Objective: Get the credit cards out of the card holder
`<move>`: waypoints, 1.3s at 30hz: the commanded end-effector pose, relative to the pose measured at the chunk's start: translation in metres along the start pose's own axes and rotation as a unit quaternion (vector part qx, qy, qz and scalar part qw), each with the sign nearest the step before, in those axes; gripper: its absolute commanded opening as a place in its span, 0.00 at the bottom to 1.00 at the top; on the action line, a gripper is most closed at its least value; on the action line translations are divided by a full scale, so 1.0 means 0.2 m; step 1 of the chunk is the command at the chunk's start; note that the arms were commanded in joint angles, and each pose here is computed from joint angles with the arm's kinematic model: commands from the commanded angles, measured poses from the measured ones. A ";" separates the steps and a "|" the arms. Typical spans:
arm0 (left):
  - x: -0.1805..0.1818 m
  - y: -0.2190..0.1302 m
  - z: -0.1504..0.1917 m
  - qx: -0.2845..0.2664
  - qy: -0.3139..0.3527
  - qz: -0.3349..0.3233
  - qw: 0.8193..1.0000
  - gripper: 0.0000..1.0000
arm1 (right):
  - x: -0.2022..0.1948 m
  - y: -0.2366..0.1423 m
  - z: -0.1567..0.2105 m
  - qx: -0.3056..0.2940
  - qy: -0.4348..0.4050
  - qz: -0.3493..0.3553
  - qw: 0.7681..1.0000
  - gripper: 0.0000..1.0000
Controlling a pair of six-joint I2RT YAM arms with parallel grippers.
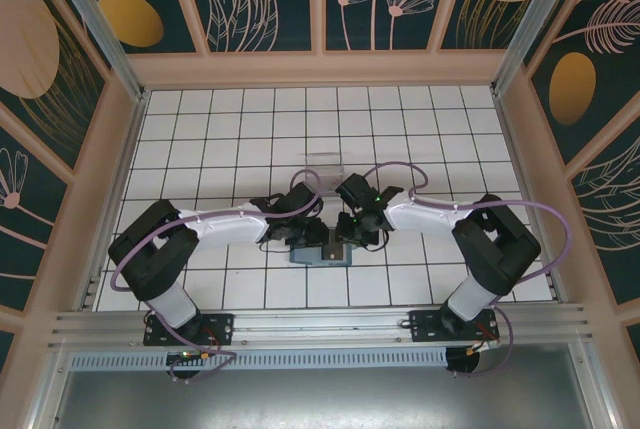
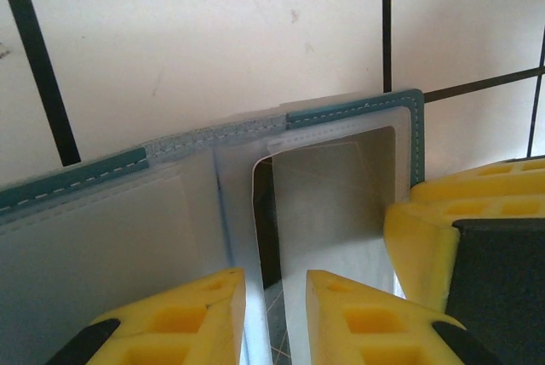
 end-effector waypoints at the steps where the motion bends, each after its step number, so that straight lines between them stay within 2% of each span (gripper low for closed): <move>1: 0.03 0.03 0.04 0.015 0.000 -0.003 1.000 0.27 | -0.03 0.04 0.01 0.001 0.005 0.011 1.000 0.24; 12: 0.06 0.06 0.07 0.027 0.000 -0.008 1.000 0.27 | -0.03 0.04 0.01 0.004 0.004 0.013 1.000 0.16; 15: 0.06 0.07 0.07 0.030 0.001 -0.005 1.000 0.23 | -0.03 0.05 0.01 0.005 0.004 0.013 1.000 0.15; 18: 0.07 0.06 0.08 0.032 0.000 -0.015 0.999 0.22 | -0.03 0.05 0.02 0.005 0.005 0.014 1.000 0.15; 25: 0.19 0.04 0.11 0.038 0.010 -0.087 0.995 0.21 | -0.05 0.05 0.02 0.006 0.007 0.019 1.000 0.14; 39: 0.15 -0.05 0.06 0.012 0.009 -0.086 0.996 0.19 | -0.05 0.03 0.02 0.000 0.007 0.019 1.000 0.14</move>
Point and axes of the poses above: each hand's point on the last joint's axis, 136 mm out from that joint toward the fingers, its own y axis out along the fingers, its own x axis along the line the jaws close on, z = x × y, the point moved 3 cm from there along -y, back along the fingers, and after that the axes turned 13 degrees about y, right-handed, at the moved point
